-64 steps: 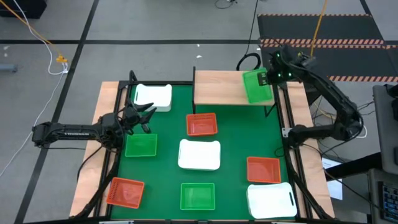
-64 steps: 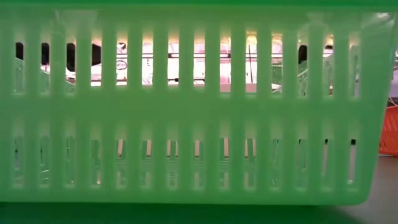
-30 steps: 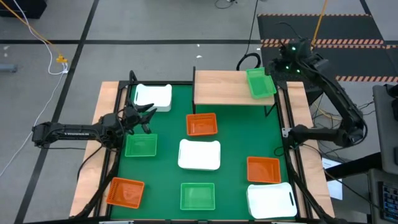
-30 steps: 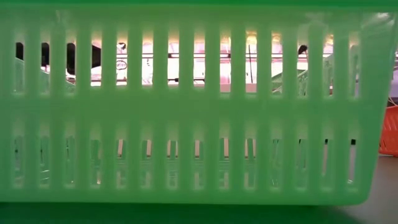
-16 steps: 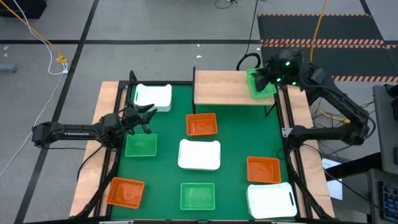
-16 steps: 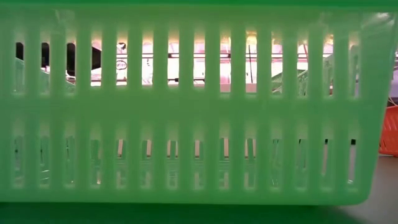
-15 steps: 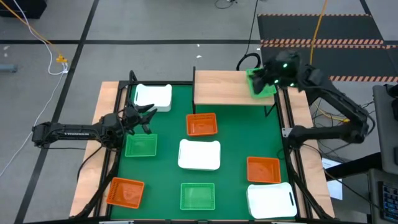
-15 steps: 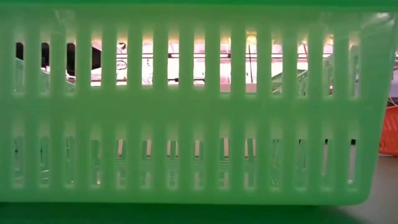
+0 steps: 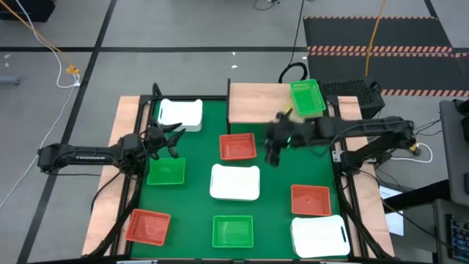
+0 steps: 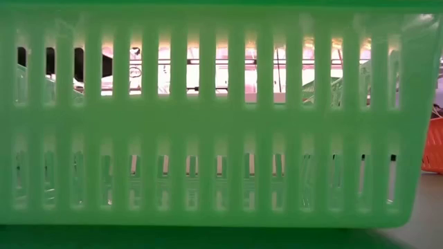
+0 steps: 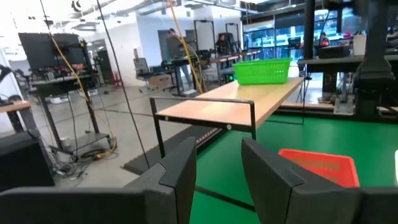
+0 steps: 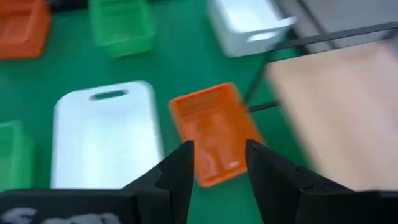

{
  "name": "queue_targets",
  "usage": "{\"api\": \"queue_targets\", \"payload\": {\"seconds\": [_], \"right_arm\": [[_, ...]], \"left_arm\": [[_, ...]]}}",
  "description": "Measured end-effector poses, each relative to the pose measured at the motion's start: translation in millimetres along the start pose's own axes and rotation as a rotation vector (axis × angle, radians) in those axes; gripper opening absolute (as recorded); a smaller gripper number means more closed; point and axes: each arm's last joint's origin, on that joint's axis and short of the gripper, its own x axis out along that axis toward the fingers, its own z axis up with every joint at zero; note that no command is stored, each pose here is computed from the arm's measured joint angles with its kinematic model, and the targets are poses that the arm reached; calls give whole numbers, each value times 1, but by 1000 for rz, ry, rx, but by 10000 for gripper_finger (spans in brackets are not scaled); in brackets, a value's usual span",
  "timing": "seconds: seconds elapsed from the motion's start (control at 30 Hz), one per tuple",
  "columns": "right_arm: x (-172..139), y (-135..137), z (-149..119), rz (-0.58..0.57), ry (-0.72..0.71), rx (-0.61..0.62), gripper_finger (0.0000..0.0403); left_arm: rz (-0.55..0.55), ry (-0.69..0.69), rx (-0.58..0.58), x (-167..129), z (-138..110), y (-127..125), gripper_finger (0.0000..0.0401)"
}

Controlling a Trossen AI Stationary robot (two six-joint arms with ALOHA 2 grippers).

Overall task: Stack baskets on shelf by color
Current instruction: Stack the bottom green bin on top of the green bin on the shelf

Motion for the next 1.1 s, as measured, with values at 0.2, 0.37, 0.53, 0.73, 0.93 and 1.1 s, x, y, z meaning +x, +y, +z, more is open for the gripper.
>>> {"api": "queue_targets", "payload": {"seconds": [0.2, 0.37, 0.53, 0.73, 0.93, 1.1], "right_arm": [[44, 69, -22, 130, 131, -127, 137], [71, 119, -40, 222, 137, -214, 137], [82, 143, -47, 262, 99, -209, 137], [105, 172, -61, 368, 92, -173, 137], [110, 183, -72, 377, 137, -115, 137], [117, 186, -82, 354, 197, -80, 137]], "left_arm": [[-2, 2, -46, 0, 0, 0, 131], [2, -20, -34, 0, 2, 0, 131], [5, -44, -44, 0, 5, 1, 131], [9, -69, -55, 0, 7, 1, 131], [17, -117, -36, -1, 12, 2, 131], [25, -148, -14, -1, 15, 3, 131]]}}
